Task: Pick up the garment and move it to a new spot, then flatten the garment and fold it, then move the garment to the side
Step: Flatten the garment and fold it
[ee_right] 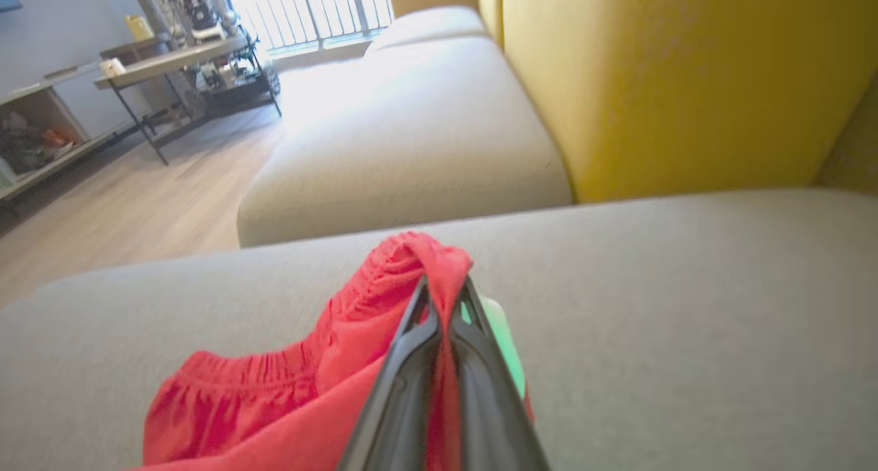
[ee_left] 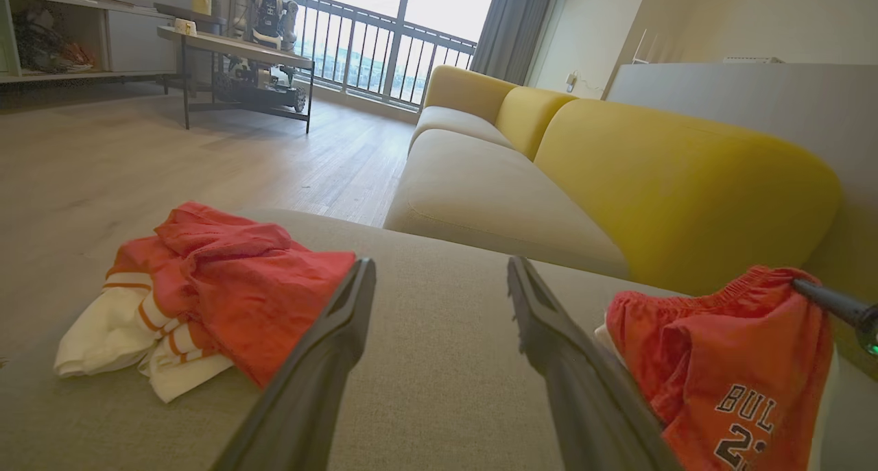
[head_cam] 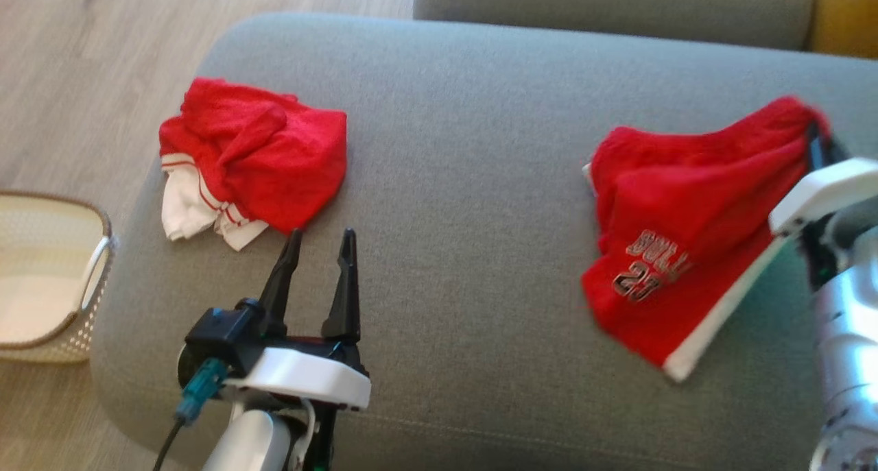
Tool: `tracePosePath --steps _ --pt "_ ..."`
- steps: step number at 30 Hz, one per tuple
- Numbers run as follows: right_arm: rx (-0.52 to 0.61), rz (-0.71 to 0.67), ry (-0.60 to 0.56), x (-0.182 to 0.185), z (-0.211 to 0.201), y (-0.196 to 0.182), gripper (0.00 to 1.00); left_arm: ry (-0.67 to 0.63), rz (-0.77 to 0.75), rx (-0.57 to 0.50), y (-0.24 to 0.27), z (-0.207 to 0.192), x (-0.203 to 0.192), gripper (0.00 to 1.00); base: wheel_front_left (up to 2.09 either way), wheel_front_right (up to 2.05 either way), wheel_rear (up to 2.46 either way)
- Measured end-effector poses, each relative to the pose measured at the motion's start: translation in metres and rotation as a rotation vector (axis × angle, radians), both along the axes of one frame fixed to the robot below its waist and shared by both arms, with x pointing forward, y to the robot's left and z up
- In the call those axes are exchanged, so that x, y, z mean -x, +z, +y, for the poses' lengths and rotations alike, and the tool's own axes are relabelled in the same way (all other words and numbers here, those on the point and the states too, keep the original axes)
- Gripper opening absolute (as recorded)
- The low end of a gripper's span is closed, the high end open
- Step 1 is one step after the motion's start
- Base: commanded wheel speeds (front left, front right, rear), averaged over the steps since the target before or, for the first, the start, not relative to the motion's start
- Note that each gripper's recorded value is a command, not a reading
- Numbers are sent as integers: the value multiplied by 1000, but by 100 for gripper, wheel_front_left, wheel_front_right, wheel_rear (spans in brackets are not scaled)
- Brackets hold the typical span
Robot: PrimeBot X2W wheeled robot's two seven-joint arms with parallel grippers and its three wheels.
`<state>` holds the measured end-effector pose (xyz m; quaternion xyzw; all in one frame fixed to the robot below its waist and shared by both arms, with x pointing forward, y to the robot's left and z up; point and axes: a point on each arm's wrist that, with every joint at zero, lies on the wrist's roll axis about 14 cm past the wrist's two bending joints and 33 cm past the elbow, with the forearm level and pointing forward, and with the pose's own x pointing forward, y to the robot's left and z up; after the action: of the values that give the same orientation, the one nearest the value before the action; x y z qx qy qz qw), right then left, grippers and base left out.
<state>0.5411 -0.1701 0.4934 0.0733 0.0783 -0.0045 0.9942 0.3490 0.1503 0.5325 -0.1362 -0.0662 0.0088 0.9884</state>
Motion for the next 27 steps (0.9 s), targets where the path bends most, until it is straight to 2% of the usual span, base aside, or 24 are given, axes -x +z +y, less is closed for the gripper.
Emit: tracePosePath --steps 5,10,13,15,17,19,23,25,27 --pt "111 -192 -30 -7 -26 78 0 -5 -24 10 6 1 12 100 0 0 0" --pt "218 -379 -49 -2 -35 155 0 -1 -35 24 7 1 24 100 0 0 0" --pt "282 -475 -12 1 -18 190 0 1 -38 28 7 3 28 100 0 0 0" --pt "338 -511 55 0 9 198 0 7 -35 30 7 4 29 100 0 0 0" --pt "382 -517 155 -2 47 192 0 9 -23 30 3 5 28 100 0 0 0" --pt "423 -489 280 0 90 169 0 10 -9 30 -1 5 27 100 0 0 0" --pt "452 -305 536 22 162 77 0 -3 7 30 -5 -1 24 100 0 0 0" --pt "458 -199 634 40 180 28 0 -9 2 27 -2 -3 21 100 0 0 0" --pt "455 -123 711 57 194 -6 0 -5 -2 22 -1 -2 19 100 0 0 0"
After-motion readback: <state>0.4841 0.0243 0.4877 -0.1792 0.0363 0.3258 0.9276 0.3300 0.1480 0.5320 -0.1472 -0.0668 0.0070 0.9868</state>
